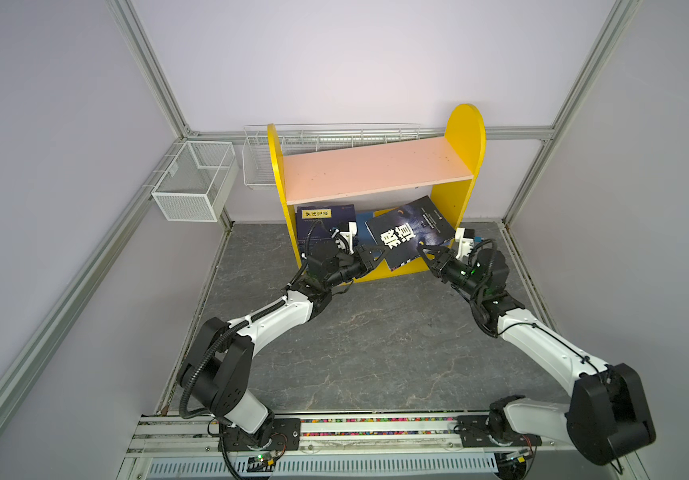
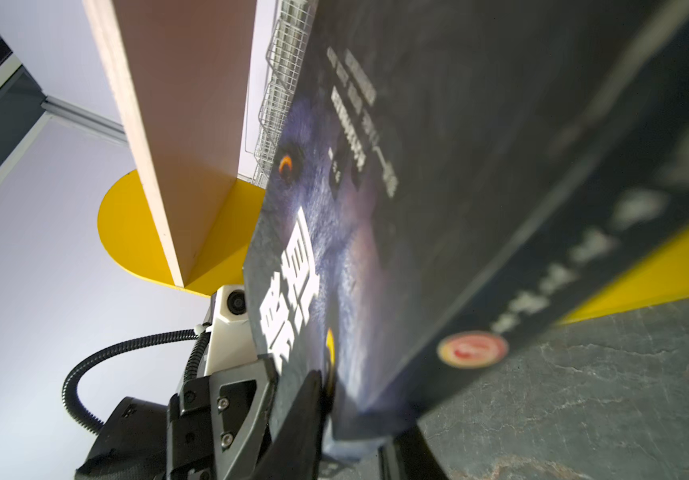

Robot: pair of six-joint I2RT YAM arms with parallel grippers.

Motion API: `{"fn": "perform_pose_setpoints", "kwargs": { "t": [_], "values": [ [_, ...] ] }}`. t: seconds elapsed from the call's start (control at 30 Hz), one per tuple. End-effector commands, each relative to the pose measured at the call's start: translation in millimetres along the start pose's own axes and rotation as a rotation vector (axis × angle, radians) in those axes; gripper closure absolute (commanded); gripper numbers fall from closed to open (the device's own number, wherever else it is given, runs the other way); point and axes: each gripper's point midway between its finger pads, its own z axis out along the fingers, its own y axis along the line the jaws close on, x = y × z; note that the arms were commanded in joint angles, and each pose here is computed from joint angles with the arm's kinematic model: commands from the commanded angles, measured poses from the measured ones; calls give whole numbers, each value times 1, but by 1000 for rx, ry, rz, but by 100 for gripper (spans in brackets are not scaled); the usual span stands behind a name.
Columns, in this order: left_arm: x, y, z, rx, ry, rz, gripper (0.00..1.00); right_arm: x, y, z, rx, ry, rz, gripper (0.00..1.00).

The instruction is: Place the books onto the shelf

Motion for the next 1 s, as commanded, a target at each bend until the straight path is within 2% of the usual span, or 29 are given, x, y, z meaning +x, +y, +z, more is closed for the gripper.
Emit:
{"fn": "perform_pose_setpoints", "kwargs": {
  "t": [0.0, 0.17, 0.33, 0.43, 0.47, 0.5, 0.57, 0.6, 0.7, 0.9, 0.97],
  "values": [
    [-5, -48, -6, 152, -17, 57, 100, -7, 6, 6, -39, -42, -2, 80],
    [-2, -46, -5, 148, -3, 53, 100, -5, 18, 15, -89, -26, 4, 71],
    [-1, -50, -5, 160, 7, 57, 100, -4, 14, 19, -75, -33, -1, 84],
    [-1, -48, -8, 123, 11, 85, 100, -5, 7, 18, -43, -47, -9, 92],
    [-1, -46, -10, 91, 12, 106, 95, -6, 4, 18, -24, -51, -14, 93],
    [-2, -42, -12, 43, 12, 132, 76, -7, 2, 18, -11, -54, -21, 93],
    [-5, -36, -22, -45, -3, 180, 53, -10, -1, 20, 4, -57, -35, 93],
    [-7, -33, -29, -96, -16, 207, 46, -12, -2, 22, 8, -57, -40, 93],
    [-16, -24, -58, -242, -82, 265, 36, -20, -4, 30, 5, -66, -47, 93],
    [-26, 0, -133, -508, -237, 297, 35, -41, -2, 48, -10, -99, -55, 93],
    [-26, 5, -154, -556, -279, 292, 35, -46, -6, 53, -7, -111, -47, 93]
  ]
}}
